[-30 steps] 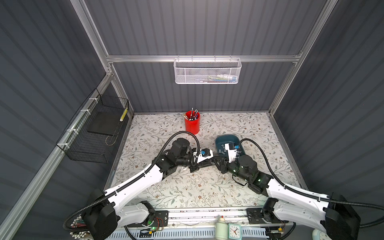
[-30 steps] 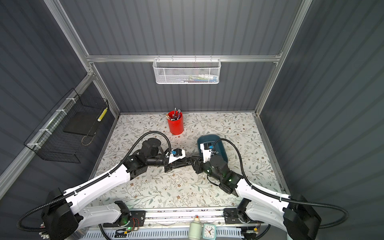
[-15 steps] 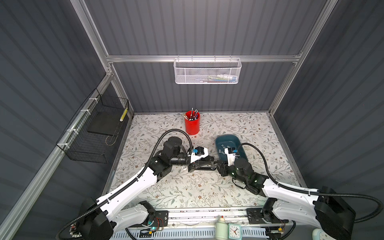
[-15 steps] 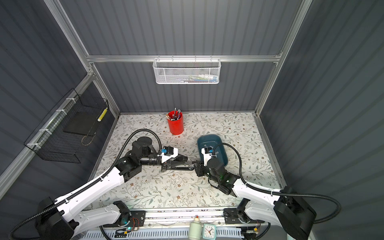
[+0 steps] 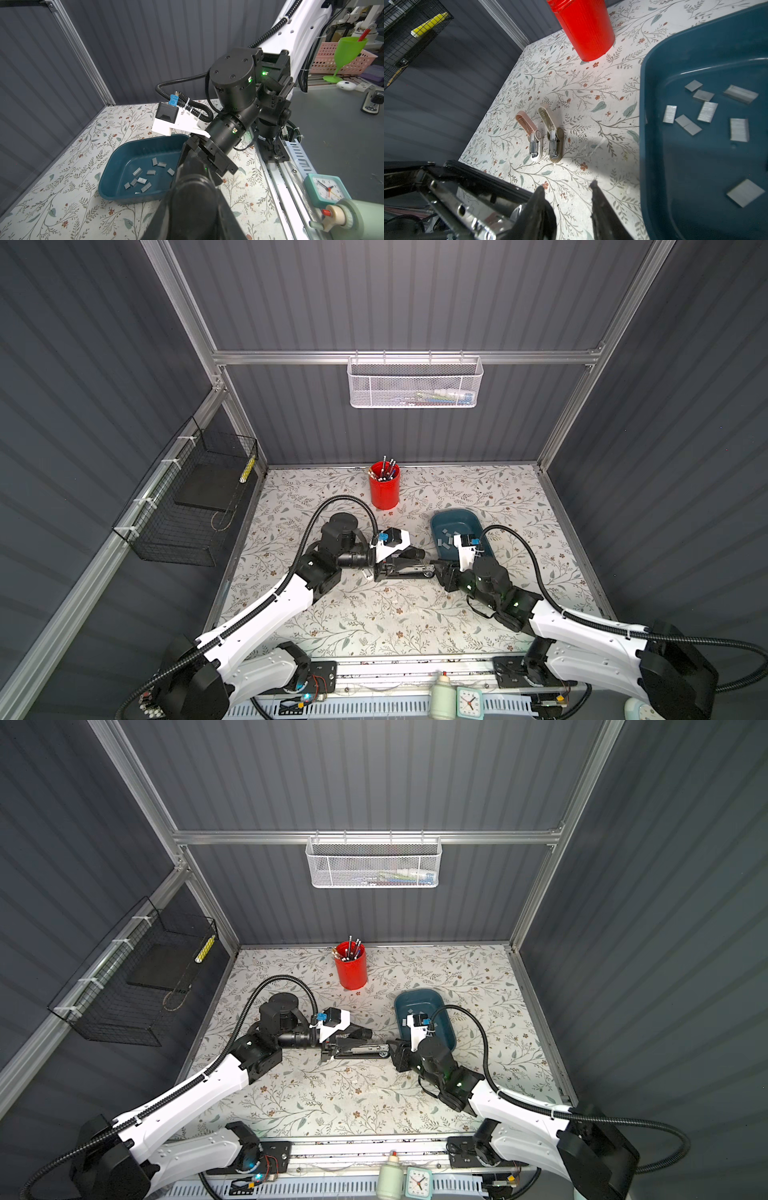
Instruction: Load the staples into the stapler
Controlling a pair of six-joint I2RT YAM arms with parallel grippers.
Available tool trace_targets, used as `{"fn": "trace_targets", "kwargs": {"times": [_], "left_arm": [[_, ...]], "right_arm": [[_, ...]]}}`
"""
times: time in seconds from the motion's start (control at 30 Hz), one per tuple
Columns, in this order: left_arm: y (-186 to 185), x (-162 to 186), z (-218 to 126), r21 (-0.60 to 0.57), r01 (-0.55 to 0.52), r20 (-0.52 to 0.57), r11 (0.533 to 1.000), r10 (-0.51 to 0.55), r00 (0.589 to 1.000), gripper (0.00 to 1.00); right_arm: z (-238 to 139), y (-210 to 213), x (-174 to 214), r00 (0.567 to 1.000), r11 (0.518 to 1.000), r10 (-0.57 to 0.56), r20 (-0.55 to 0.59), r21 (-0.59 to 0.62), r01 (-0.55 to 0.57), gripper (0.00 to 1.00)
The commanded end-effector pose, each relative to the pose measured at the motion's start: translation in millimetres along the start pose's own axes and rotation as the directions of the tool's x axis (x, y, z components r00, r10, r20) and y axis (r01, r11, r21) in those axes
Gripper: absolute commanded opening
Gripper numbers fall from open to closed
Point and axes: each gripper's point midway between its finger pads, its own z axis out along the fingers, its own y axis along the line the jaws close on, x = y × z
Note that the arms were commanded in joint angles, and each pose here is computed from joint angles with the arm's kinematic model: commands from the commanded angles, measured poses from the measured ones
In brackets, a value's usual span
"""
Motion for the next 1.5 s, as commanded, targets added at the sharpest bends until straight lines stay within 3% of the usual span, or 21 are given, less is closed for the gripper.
{"fn": "trace_targets", "kwargs": {"times": [0.0,0.5,1.0,1.13,1.23,1.37,1.47], "left_arm": [[-8,-52,-11,0.027,-0.136,0.174,0.99,0.129,0.976,0.0],[-19,-63,-17,0.056,-0.159,0.229,0.986,0.142,0.963,0.0],[-19,-60,-16,0.067,-0.165,0.203,0.984,0.149,0.968,0.0],[-20,-60,-15,0.076,-0.166,0.202,0.983,0.148,0.968,0.0],[-20,-59,-15,0.082,-0.167,0.196,0.983,0.148,0.969,0.0],[-23,-58,-12,0.104,-0.162,0.187,0.981,0.14,0.972,0.0],[-28,-59,-10,0.13,-0.167,0.191,0.977,0.141,0.972,0.0]], "right_arm": [[6,-2,21,0.998,1.0,-0.009,-0.066,-0.003,0.009,0.37],[58,38,49,0.988,0.998,-0.055,-0.146,-0.045,0.049,0.35],[-7,-7,25,0.98,0.975,-0.197,-0.009,0.108,0.196,0.51],[-29,5,9,0.963,0.965,-0.261,0.066,0.045,0.259,0.55],[-45,30,-2,0.944,0.947,-0.302,0.133,-0.069,0.313,0.56],[-55,78,-5,0.906,0.878,-0.371,0.202,-0.242,0.413,0.6],[-46,107,-1,0.874,0.823,-0.439,0.21,-0.296,0.484,0.67]]}}
